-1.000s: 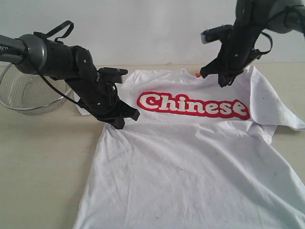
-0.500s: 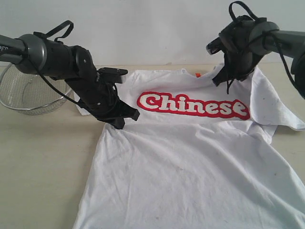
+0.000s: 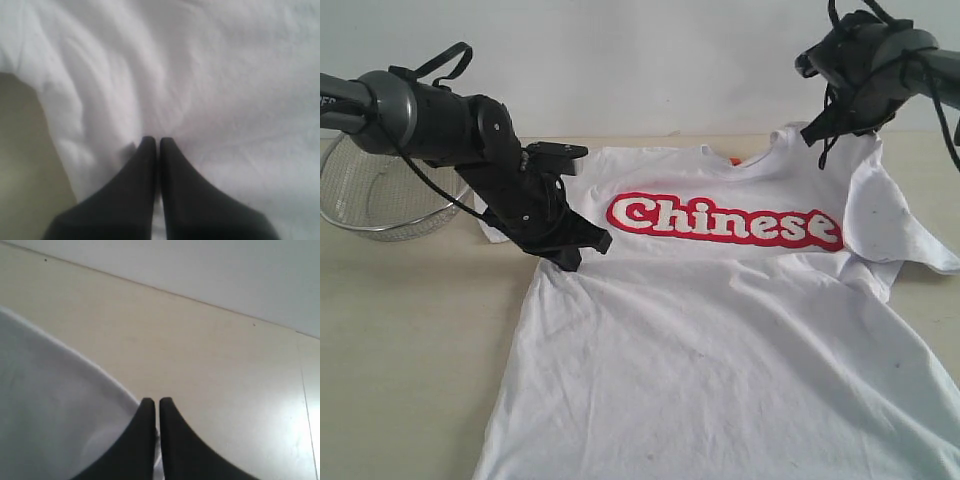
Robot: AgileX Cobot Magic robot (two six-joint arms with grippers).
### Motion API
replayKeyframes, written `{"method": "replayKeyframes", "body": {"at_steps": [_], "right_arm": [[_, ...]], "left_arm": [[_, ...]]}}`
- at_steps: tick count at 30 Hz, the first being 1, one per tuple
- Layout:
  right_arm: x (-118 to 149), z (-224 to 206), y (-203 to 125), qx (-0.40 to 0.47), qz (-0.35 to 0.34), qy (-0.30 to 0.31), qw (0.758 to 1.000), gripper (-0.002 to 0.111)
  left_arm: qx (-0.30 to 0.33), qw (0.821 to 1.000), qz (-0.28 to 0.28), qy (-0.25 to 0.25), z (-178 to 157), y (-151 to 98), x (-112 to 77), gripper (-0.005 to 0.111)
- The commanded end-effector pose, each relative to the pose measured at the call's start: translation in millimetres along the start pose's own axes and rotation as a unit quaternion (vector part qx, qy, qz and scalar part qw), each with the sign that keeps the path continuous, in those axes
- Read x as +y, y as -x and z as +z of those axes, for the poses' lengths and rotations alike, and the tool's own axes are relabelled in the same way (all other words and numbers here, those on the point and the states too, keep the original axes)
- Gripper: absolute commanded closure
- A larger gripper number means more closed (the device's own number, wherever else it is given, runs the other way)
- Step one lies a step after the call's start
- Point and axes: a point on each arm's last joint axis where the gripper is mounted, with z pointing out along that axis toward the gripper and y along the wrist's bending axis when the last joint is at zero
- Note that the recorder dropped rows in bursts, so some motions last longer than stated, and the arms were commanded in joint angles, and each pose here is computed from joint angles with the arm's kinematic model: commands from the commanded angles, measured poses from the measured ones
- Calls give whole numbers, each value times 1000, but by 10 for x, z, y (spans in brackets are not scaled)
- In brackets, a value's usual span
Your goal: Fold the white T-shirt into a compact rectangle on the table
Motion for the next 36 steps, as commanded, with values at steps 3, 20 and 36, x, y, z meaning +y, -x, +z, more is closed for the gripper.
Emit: {"method": "replayKeyframes", "body": {"at_steps": [3, 20, 36], "right_arm": [[-464, -698, 237, -37, 33, 32, 998, 108], [-489, -1334, -390, 126, -11, 182, 975, 108], [171, -929, -1164, 79, 34, 266, 960, 59]], "left_arm": [[45, 999, 8, -4, 127, -122, 35, 102], [39, 999, 28, -3, 128, -111, 38, 102], [36, 999, 20, -11, 128, -106, 22, 102]]}}
